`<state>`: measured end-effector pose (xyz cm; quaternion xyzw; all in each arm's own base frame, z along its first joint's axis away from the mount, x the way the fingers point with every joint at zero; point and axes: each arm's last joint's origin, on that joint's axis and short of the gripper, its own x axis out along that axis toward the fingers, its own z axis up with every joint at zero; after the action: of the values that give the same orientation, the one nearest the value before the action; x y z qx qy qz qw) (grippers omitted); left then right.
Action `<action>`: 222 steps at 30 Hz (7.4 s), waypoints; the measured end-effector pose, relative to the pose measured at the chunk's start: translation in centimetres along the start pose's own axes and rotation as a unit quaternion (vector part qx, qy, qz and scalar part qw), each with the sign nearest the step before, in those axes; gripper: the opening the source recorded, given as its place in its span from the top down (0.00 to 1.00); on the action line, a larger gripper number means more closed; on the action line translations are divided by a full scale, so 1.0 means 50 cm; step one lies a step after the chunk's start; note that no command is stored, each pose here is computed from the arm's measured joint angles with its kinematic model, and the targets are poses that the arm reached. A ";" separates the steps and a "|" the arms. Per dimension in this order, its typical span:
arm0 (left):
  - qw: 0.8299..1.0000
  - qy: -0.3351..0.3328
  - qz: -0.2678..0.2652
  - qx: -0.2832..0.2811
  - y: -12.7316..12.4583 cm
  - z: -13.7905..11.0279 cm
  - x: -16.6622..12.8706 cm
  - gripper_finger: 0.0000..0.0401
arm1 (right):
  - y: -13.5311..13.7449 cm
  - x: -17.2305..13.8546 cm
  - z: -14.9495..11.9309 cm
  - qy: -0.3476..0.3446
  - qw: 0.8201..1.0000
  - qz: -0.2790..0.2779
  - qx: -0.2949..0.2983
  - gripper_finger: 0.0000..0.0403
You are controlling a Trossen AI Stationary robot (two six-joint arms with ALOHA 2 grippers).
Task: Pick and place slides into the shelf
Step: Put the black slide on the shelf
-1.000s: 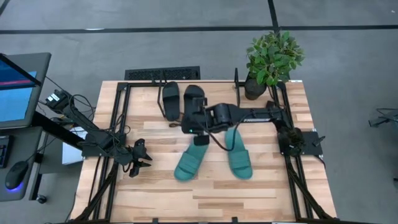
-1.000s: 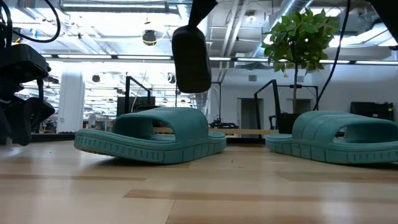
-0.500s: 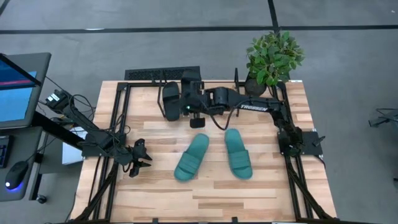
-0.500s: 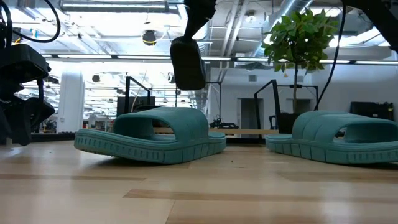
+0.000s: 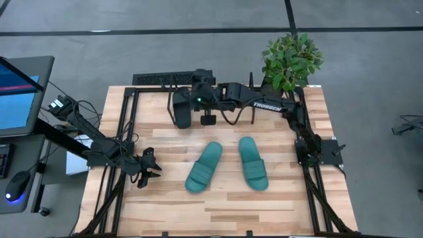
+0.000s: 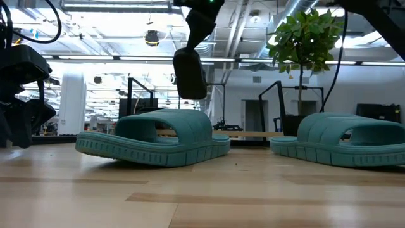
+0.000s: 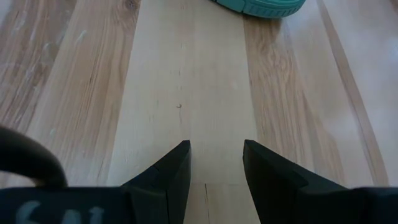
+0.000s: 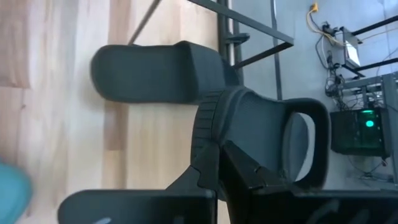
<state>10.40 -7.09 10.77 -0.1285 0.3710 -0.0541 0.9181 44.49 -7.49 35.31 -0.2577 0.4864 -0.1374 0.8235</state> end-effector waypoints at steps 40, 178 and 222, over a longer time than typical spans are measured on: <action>1.000 0.001 0.000 0.000 0.000 0.000 0.000 0.66 | 0.028 0.114 -0.001 0.023 0.998 0.043 0.027 1.00; 1.000 0.007 0.005 0.003 0.002 -0.003 0.000 0.66 | -0.041 0.228 -0.123 0.183 0.925 0.117 0.313 1.00; 1.000 0.013 0.009 0.005 0.004 -0.005 0.000 0.66 | -0.015 0.326 -0.149 0.210 0.919 0.139 0.303 1.00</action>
<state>10.23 -6.96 10.55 -0.1198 0.3835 -0.0489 0.9144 46.00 -18.04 20.88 0.1088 0.6145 -0.2133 0.7517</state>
